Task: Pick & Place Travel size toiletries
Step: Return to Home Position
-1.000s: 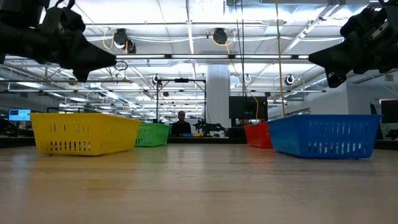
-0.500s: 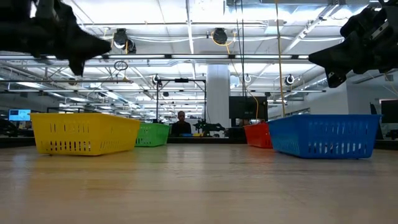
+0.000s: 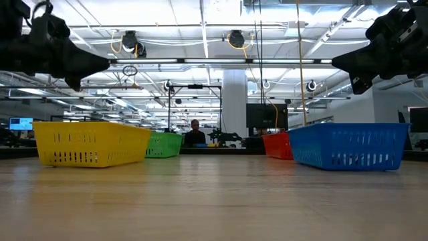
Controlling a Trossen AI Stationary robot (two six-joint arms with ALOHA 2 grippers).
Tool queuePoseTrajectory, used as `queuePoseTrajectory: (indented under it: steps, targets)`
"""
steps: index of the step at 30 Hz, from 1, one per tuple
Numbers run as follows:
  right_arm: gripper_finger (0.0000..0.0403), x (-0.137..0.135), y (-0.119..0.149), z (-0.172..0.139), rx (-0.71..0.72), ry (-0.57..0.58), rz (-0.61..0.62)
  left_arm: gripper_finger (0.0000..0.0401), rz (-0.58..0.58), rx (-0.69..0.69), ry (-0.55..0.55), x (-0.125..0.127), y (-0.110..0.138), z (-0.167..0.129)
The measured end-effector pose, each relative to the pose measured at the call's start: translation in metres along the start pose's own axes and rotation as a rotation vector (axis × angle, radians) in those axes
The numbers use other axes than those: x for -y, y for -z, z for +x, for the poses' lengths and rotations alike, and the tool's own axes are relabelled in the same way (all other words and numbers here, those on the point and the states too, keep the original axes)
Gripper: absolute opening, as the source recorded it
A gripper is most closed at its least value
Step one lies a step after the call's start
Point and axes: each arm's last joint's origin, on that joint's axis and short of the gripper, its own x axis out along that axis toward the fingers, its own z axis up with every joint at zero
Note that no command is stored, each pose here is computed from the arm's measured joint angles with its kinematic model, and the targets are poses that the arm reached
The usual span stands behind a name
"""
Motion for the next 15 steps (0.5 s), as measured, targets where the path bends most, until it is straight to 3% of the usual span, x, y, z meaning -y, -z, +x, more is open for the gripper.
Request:
queuePoseTrajectory:
  steps: [5,15]
  targets:
    - [0.0000,0.0000,0.0000,0.0001,-0.001,0.000,0.000,0.0051,0.111,-0.030,0.134,0.0041,0.0021,-0.0005]
    - [0.0000,0.0000,0.0000,0.0001,0.000,0.000,0.000,0.0051,0.111,-0.001,0.118,0.0041,0.0004,0.0002]
